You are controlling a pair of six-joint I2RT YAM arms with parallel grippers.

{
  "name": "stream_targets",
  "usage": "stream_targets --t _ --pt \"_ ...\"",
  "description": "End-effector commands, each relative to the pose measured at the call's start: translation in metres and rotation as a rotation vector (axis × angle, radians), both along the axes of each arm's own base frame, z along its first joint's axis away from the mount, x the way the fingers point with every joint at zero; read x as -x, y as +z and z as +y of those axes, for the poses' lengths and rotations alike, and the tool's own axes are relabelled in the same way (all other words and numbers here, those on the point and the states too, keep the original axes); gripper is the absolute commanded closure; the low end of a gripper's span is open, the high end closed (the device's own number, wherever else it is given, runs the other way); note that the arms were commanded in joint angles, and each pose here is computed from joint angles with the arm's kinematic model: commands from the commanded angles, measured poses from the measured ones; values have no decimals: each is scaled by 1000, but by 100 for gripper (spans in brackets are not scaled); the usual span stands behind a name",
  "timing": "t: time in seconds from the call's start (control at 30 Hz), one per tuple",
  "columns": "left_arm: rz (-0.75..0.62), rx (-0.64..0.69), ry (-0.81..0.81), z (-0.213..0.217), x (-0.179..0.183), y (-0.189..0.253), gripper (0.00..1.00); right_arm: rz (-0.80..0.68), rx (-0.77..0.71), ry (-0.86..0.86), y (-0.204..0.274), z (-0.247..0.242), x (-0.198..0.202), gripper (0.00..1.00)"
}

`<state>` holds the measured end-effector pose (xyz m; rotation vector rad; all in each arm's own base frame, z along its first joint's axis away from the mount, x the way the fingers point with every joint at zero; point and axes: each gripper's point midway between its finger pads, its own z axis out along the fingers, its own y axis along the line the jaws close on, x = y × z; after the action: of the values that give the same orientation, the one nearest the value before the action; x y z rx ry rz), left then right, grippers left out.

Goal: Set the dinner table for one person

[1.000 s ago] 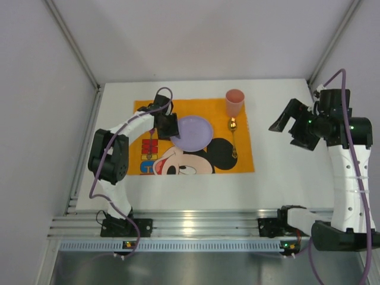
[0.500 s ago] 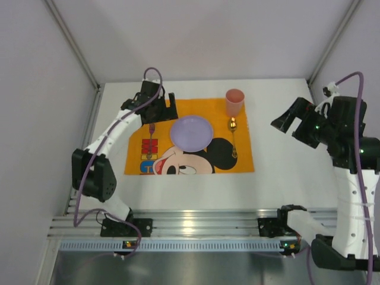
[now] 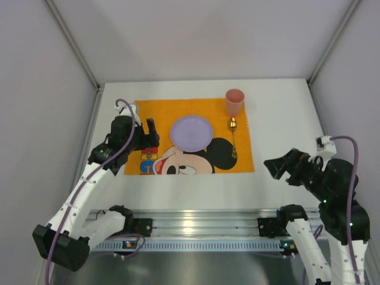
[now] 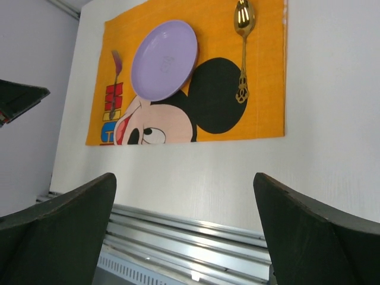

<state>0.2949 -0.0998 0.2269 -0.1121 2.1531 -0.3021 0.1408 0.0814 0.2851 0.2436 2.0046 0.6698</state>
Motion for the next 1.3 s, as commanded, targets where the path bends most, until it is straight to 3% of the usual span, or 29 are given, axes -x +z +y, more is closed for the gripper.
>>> stream_targets --t 0.0,0.3,0.6,0.8,0.97,1.13,1.27 --pt "-19 -74 64 27 20 -8 1 -61 -50 14 -3 5 7 0" --pt "-250 -33 195 60 50 22 1 -33 -76 -7 -20 3 33 0" --pt "-346 -5 287 81 70 34 1 -50 -94 -12 -19 1 48 0" --pt "-539 -131 213 89 72 48 7 -55 -69 -95 -17 -14 49 0" --pt "-598 -126 396 111 58 30 6 -65 -69 -153 -18 -23 50 0" --pt "-616 -277 394 116 37 -13 1 -76 -84 -207 -13 -30 48 0" --pt "-571 -258 365 102 15 -52 1 -81 -117 -174 -5 -22 45 0"
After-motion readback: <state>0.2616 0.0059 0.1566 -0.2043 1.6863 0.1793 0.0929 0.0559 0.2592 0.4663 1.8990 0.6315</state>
